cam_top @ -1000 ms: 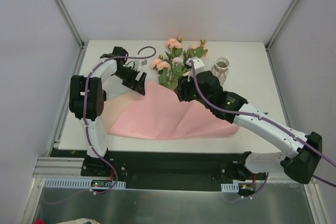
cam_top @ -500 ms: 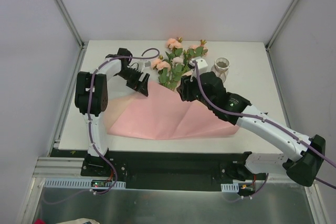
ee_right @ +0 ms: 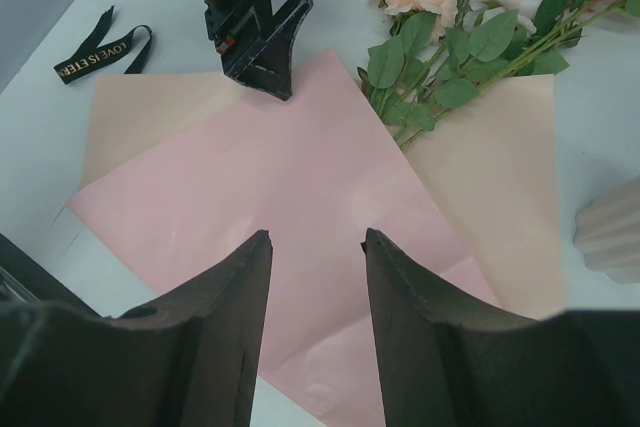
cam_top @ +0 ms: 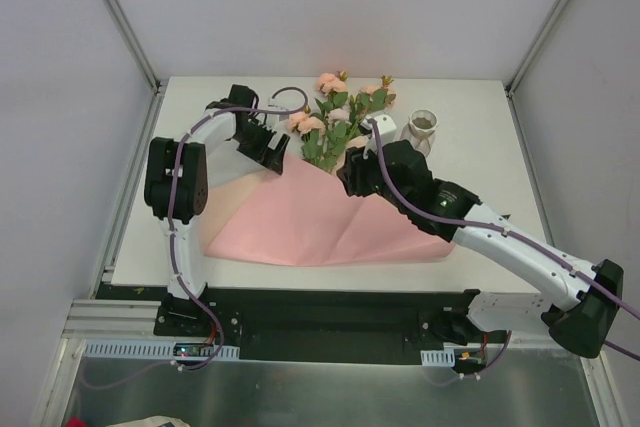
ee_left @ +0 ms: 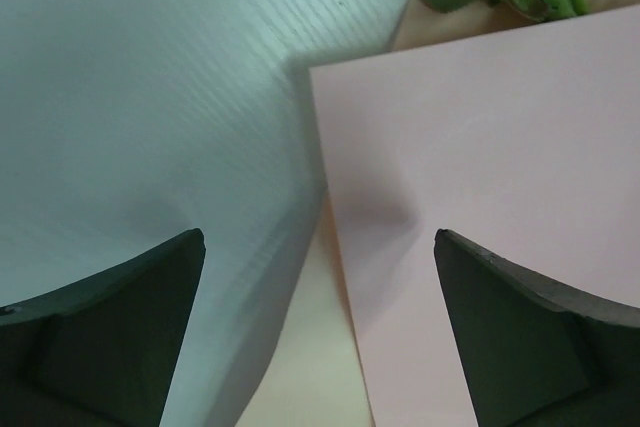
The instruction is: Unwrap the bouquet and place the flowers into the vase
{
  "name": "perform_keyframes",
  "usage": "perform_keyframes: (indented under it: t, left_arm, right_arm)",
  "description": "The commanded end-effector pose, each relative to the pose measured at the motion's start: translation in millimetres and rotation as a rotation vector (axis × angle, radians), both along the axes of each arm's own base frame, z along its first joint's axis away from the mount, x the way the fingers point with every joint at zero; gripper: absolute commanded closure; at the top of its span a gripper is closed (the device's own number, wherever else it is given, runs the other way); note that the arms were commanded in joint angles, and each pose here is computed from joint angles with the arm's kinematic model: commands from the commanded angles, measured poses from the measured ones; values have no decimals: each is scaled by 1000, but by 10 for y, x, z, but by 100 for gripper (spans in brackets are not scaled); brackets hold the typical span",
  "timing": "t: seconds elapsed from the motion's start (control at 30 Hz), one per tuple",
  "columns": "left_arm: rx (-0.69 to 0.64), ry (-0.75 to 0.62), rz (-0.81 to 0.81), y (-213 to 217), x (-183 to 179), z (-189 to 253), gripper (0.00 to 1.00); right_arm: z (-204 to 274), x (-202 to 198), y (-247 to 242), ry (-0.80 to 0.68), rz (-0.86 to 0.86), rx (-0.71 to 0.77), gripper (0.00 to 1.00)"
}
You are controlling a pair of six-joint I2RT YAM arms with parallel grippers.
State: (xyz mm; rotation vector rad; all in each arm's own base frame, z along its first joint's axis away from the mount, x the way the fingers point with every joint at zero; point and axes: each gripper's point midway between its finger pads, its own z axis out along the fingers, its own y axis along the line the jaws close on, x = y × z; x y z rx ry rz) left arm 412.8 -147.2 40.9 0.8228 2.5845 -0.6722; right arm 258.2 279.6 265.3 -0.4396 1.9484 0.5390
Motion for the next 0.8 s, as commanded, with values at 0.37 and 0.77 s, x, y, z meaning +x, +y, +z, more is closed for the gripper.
perform_keyframes:
  t: [0.37,0.77]
  left_arm:
    - [-142,-72,-114,-382,-52,352,1]
    - [-84,-65,-90,-344,168,185,1]
  right_arm:
    - [11,13,-25,-28,-15,3,55]
    - [31,-22,-17,-28,1,15,58]
